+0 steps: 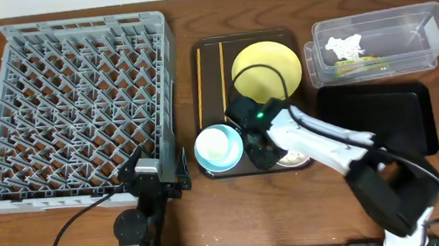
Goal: Sort waste into correct bins and load items into the dishwasher
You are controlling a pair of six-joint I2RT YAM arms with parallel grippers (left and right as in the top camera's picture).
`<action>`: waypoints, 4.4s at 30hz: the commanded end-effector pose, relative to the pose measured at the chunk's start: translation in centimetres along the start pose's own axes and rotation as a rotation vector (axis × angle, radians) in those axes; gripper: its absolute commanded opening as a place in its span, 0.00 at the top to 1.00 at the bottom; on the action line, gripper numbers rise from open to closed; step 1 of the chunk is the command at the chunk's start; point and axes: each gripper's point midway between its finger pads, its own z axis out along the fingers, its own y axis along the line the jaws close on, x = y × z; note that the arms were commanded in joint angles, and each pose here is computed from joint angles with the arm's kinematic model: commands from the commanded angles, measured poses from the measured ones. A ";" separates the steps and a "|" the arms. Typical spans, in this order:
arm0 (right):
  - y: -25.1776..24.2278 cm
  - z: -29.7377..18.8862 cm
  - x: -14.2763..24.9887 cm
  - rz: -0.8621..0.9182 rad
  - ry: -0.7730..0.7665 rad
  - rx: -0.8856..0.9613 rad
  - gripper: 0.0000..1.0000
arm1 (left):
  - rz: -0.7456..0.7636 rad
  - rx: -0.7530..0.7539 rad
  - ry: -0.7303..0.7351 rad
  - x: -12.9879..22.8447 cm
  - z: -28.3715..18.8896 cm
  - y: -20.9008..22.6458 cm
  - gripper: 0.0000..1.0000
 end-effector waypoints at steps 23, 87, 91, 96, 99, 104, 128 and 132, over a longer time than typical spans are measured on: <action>-13.5 -16.0 -2.6 0.596 -0.445 -0.805 0.99 | -0.010 0.009 0.041 1.6 0.1 -0.1 0.05; -18.4 -17.1 0.1 0.412 -0.866 -1.189 0.99 | -0.010 0.008 0.041 1.6 0.1 -0.1 0.05; -19.8 -14.0 -0.5 0.629 -0.770 -1.069 0.99 | -0.010 0.009 0.041 1.6 0.1 -0.1 0.05; -18.2 -15.7 -0.8 0.444 -0.842 -1.105 0.99 | -0.010 0.008 0.041 1.6 0.1 -0.1 0.05; -18.5 -13.9 -0.7 0.607 -0.739 -1.081 0.99 | -0.010 0.008 0.041 1.6 0.1 -0.1 0.05; -15.2 -15.7 -1.0 0.384 -0.782 -1.152 0.99 | -0.010 0.009 0.041 1.6 0.1 -0.1 0.05; -17.2 -19.3 -1.2 0.337 -0.872 -1.244 0.99 | -0.010 0.009 0.041 1.6 0.1 -0.1 0.05; -16.8 -19.1 -1.7 0.366 -0.857 -1.225 0.99 | -0.010 0.008 0.041 1.6 0.1 -0.1 0.05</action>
